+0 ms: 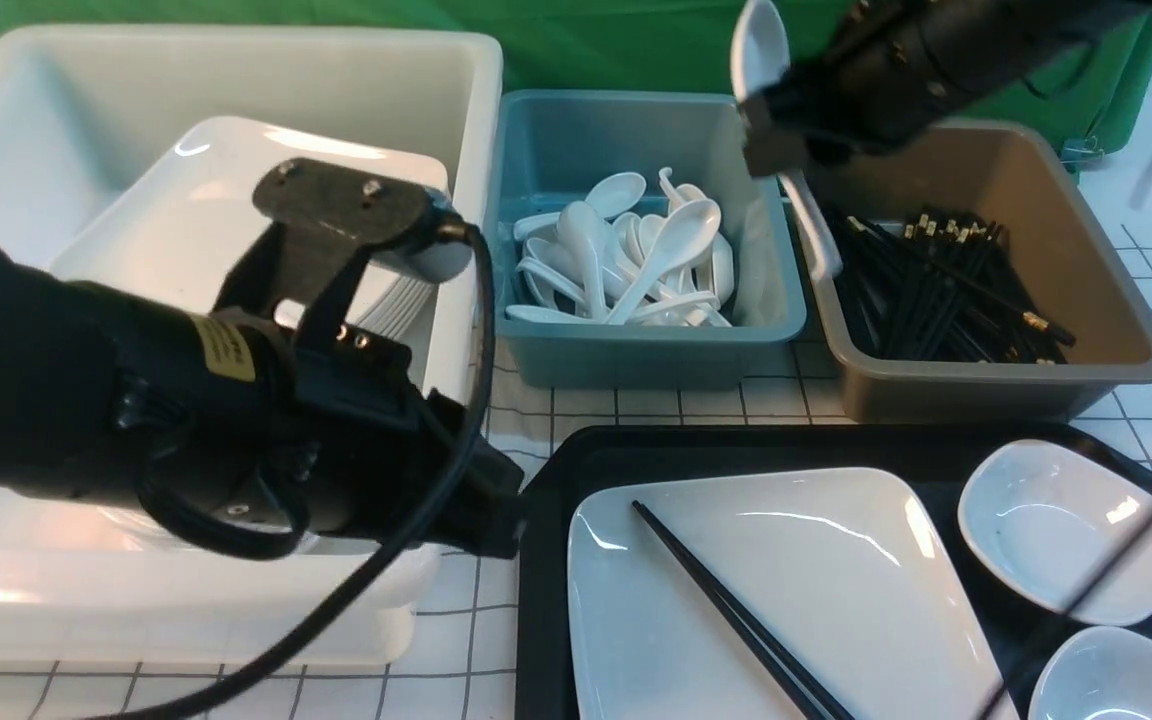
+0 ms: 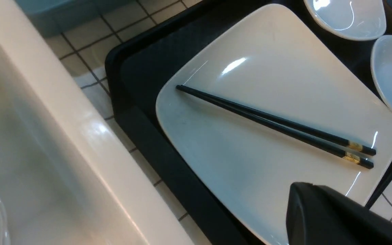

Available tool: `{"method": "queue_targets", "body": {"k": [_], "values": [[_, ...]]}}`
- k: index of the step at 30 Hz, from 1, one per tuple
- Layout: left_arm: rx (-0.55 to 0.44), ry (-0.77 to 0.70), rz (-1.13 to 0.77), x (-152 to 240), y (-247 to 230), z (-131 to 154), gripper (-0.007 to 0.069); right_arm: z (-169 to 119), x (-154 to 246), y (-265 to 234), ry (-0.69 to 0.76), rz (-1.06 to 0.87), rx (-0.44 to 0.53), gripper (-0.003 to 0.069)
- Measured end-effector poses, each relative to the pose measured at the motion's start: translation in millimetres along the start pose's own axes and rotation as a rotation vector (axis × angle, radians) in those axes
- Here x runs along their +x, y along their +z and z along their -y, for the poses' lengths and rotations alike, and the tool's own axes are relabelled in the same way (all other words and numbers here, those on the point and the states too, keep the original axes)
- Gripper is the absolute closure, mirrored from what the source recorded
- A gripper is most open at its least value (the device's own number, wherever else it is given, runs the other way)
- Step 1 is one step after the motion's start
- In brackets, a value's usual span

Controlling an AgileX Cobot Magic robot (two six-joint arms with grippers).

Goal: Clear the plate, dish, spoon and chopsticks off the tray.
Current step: Use the right arm to put the soup spoon into the small storage box in the middle

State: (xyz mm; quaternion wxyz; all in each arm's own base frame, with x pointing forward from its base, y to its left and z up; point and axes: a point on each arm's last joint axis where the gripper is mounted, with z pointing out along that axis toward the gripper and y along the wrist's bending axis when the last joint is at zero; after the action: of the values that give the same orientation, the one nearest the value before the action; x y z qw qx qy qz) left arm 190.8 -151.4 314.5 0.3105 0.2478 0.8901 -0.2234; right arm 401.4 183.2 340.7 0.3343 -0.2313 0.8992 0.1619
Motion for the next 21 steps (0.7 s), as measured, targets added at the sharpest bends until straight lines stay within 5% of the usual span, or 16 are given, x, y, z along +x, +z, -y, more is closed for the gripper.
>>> {"method": "queue_targets", "body": {"k": [9, 13, 21], "values": [[0.058, 0.002, -0.122, 13, 2, 18, 0.0628, 11, -29, 55, 0.072, 0.033, -0.013, 0.0246], [0.054, -0.014, -0.123, 13, 2, 18, 0.0628, 7, -26, 41, 0.049, -0.074, -0.024, 0.023], [0.05, -0.011, -0.152, 16, 1, 17, 0.0628, -6, -26, -70, -0.003, -0.044, 0.052, 0.0618]]}}
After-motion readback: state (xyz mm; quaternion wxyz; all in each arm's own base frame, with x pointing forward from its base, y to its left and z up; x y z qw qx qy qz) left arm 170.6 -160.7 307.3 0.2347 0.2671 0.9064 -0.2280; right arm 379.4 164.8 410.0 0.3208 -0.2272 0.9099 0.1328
